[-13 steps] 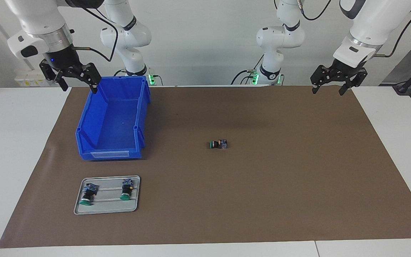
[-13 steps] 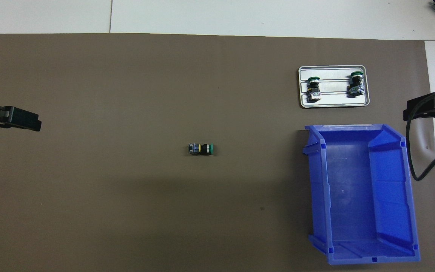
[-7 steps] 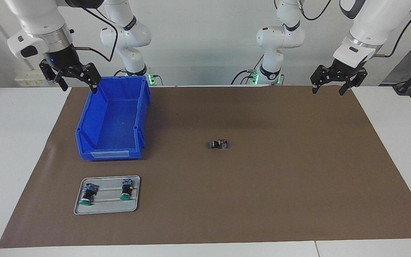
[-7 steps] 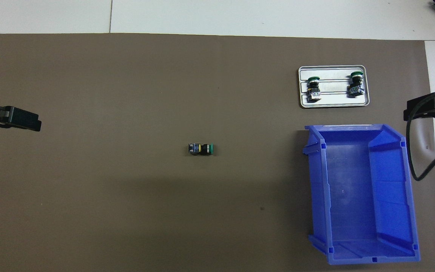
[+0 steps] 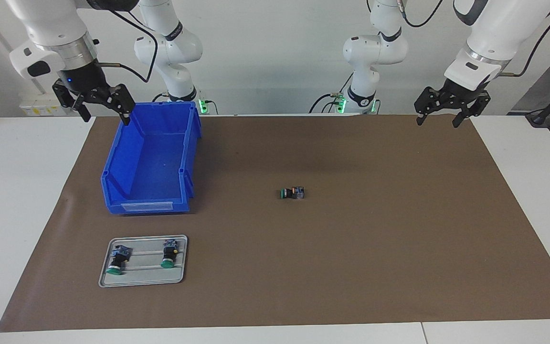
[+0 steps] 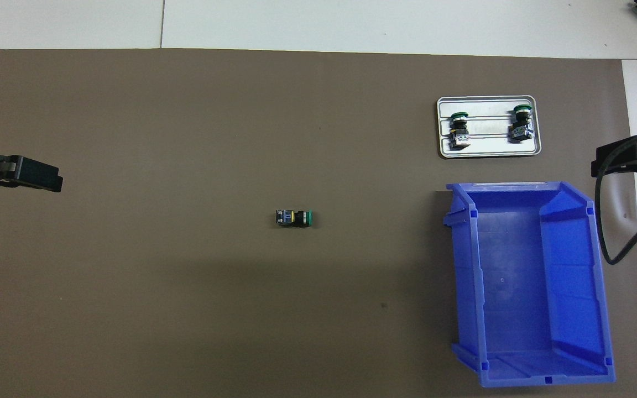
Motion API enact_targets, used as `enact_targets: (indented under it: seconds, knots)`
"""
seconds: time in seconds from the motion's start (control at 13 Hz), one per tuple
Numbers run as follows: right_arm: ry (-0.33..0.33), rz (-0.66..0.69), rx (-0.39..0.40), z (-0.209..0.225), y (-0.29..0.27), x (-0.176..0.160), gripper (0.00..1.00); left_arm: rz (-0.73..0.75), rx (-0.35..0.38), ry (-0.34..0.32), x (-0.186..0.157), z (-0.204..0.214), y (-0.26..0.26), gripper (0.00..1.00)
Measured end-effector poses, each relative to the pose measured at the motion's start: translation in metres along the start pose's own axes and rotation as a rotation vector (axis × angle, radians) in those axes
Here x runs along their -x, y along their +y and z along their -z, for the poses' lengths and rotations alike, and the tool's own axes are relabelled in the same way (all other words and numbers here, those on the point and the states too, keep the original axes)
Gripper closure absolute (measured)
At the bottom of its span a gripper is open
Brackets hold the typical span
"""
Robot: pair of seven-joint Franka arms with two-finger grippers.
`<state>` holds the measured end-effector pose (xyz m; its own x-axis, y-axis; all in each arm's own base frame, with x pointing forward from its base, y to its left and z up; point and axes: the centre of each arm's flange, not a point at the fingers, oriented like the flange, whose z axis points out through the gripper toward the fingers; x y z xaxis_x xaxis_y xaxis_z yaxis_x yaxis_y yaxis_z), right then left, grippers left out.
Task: Place and press button with both arms
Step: 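Move the left gripper toward the component on the table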
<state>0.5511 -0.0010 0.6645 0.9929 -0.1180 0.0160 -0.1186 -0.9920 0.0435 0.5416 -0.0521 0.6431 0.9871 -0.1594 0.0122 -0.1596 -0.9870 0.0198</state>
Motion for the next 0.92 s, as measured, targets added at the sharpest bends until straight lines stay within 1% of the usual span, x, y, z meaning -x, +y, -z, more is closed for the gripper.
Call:
enact_targets:
  seconds: [0.08,0.15,0.38,0.54,0.61,0.77,0.92]
  knots:
    - [0.0,0.0,0.0,0.0,0.0,0.0,0.0,-0.028,-0.001,0.019,-0.002,0.002,0.003,0.02]
    - [0.0,0.0,0.0,0.0,0.0,0.0,0.0,-0.087,-0.003,0.035,-0.004,0.003,0.009,0.03]
    - [-0.001,0.0,0.0,0.0,0.0,0.0,0.0,-0.324,-0.007,0.053,-0.007,0.003,0.039,0.03]
    - [-0.001,-0.001,0.0,0.0,0.0,0.0,0.0,-0.462,-0.008,0.075,-0.011,0.002,0.068,0.03]
    - [-0.001,-0.001,0.0,0.0,0.0,0.0,0.0,-0.529,-0.01,0.088,-0.013,-0.003,0.085,0.03]
    - [-0.001,-0.001,0.0,0.0,0.0,0.0,0.0,-0.673,-0.009,0.092,-0.021,-0.02,0.12,0.03]
    - [-0.001,-0.001,0.0,0.0,0.0,0.0,0.0,-0.867,-0.007,0.086,-0.027,-0.05,0.154,0.05]
